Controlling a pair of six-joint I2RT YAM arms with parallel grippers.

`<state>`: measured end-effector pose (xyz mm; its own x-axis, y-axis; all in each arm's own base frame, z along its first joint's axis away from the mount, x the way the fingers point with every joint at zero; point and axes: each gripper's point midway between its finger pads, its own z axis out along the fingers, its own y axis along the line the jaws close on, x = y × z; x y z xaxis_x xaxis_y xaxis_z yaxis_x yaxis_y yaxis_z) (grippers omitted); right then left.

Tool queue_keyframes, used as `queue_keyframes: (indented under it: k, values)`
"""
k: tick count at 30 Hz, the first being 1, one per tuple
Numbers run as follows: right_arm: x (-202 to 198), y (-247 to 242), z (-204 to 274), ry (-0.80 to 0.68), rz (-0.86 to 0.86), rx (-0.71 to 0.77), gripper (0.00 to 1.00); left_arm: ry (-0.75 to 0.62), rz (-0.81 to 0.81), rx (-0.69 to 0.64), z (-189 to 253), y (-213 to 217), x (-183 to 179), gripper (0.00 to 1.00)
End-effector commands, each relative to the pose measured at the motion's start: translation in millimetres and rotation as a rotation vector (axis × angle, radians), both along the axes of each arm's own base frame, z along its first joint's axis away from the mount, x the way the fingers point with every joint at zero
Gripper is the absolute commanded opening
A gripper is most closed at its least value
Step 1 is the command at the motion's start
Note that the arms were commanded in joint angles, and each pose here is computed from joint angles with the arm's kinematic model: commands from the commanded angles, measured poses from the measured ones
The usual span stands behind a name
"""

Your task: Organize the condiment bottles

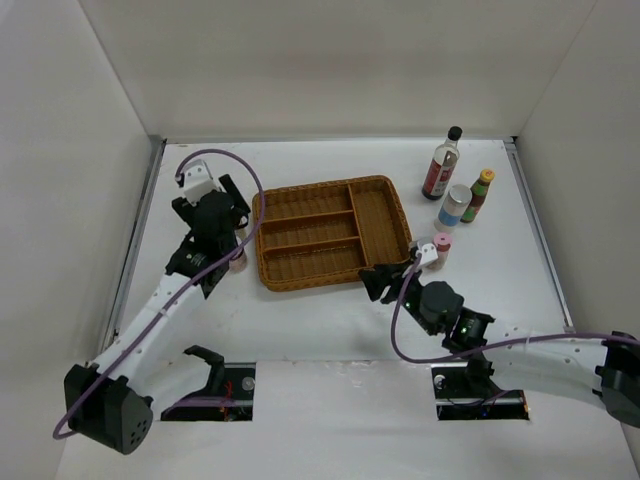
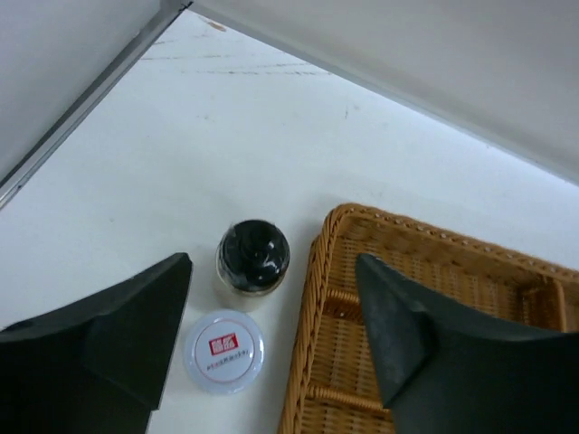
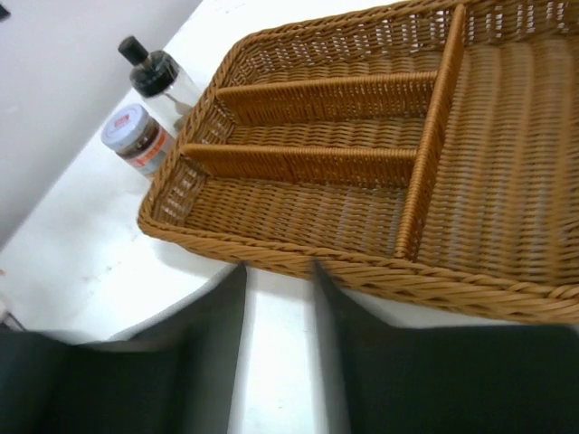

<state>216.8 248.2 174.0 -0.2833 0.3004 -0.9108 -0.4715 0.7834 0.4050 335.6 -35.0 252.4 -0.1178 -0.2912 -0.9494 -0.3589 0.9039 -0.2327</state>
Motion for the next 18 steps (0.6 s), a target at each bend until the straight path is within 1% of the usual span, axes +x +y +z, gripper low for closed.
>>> queue_keyframes:
  k: [1,2,3,5,6,12,18]
  values:
    - [0,8,19,-0.037,0.017,0.06,0.57,0.006,-0.016,0.02,11,4,20,0.69]
    - [0,10,18,-0.037,0.023,0.061,0.67,0.045,-0.015,0.03,0,5,26,0.73]
    - [2,11,15,-0.033,0.022,0.055,0.73,0.078,-0.01,0.04,-9,6,31,0.77]
    - [2,13,13,-0.027,0.026,0.045,0.79,0.119,-0.002,0.055,-23,6,38,0.84]
    - [2,14,12,-0.025,0.028,0.041,0.81,0.137,0.005,0.056,-33,7,44,0.85]
    - [3,17,7,-0.014,0.032,0.024,0.84,0.197,0.006,0.071,-64,0,71,0.86]
    - [3,16,5,-0.009,0.034,0.023,0.85,0.224,0.064,0.103,-83,8,75,0.85]
